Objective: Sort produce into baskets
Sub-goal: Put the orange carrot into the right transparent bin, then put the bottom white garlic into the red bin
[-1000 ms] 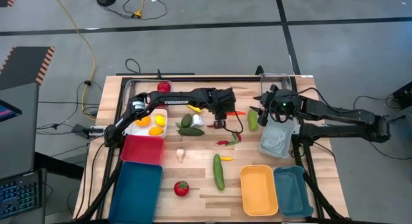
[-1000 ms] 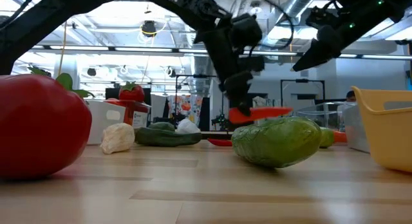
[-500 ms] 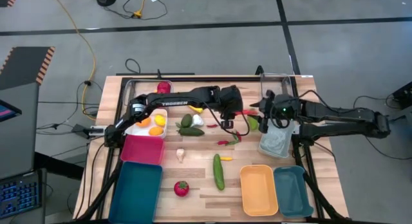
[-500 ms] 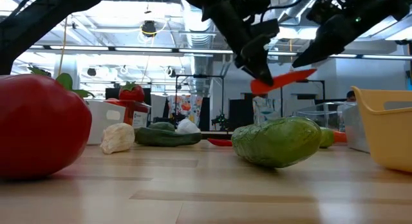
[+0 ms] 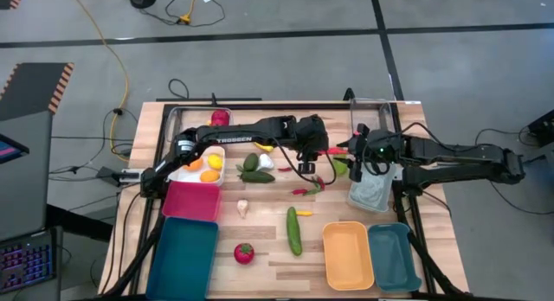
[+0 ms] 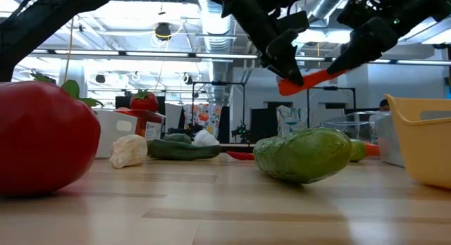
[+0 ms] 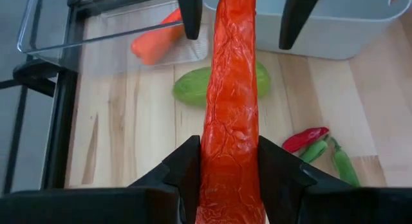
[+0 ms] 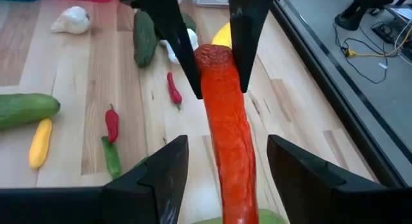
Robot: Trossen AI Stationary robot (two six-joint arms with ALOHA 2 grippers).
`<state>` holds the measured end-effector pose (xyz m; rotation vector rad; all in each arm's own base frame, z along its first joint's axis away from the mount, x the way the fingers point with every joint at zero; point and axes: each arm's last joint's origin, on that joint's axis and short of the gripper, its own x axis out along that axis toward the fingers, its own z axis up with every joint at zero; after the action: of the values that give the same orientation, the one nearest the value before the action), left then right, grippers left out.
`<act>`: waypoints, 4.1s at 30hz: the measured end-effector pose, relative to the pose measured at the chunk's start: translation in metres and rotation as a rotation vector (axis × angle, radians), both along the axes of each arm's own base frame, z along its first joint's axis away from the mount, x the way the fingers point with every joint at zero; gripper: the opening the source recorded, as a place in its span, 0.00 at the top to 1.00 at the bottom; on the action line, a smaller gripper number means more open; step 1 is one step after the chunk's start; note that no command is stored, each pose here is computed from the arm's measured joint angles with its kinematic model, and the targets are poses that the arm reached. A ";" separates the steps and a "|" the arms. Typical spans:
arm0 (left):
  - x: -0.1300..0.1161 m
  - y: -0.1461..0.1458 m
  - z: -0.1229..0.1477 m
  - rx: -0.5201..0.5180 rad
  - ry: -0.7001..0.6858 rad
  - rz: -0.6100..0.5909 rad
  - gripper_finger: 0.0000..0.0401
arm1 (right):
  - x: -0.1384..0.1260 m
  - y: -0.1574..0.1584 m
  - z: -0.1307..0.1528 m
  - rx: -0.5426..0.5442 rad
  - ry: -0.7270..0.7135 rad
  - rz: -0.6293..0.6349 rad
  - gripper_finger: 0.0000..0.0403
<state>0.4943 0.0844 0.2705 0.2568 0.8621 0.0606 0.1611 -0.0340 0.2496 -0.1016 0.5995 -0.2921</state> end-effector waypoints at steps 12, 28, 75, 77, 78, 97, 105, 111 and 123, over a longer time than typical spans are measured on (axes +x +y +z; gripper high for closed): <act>0.001 -0.008 0.000 0.071 0.014 0.006 0.72 | 0.000 0.000 0.000 -0.001 0.000 0.000 0.71; 0.001 -0.008 0.000 0.038 0.004 0.044 0.59 | 0.000 0.000 0.000 0.001 -0.007 -0.003 0.76; -0.143 0.025 0.123 -0.089 0.332 0.333 0.44 | -0.046 -0.042 -0.018 -0.052 0.130 -1.015 0.76; -0.150 0.023 0.125 -0.087 0.299 0.341 0.44 | -0.047 -0.043 -0.018 -0.050 0.128 -1.024 0.76; -0.153 0.022 0.123 -0.086 0.287 0.346 0.44 | -0.047 -0.043 -0.018 -0.049 0.129 -1.029 0.76; -0.217 -0.016 0.029 -0.320 0.168 0.427 0.44 | -0.051 -0.049 -0.019 -0.006 0.131 -1.055 0.55; -0.219 -0.038 0.003 -0.385 0.256 0.457 0.44 | -0.053 -0.052 -0.019 -0.003 0.130 -1.079 0.46; -0.220 -0.058 -0.009 -0.372 0.306 0.394 0.44 | -0.053 -0.052 -0.019 -0.003 0.130 -1.081 0.44; -0.220 -0.067 -0.012 -0.421 0.300 0.474 0.44 | -0.053 -0.052 -0.019 -0.003 0.130 -1.081 0.44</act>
<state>0.2748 0.0173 0.2584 -0.3458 1.1966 0.2841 0.1082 -0.0863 0.2304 0.2172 0.7431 -1.3398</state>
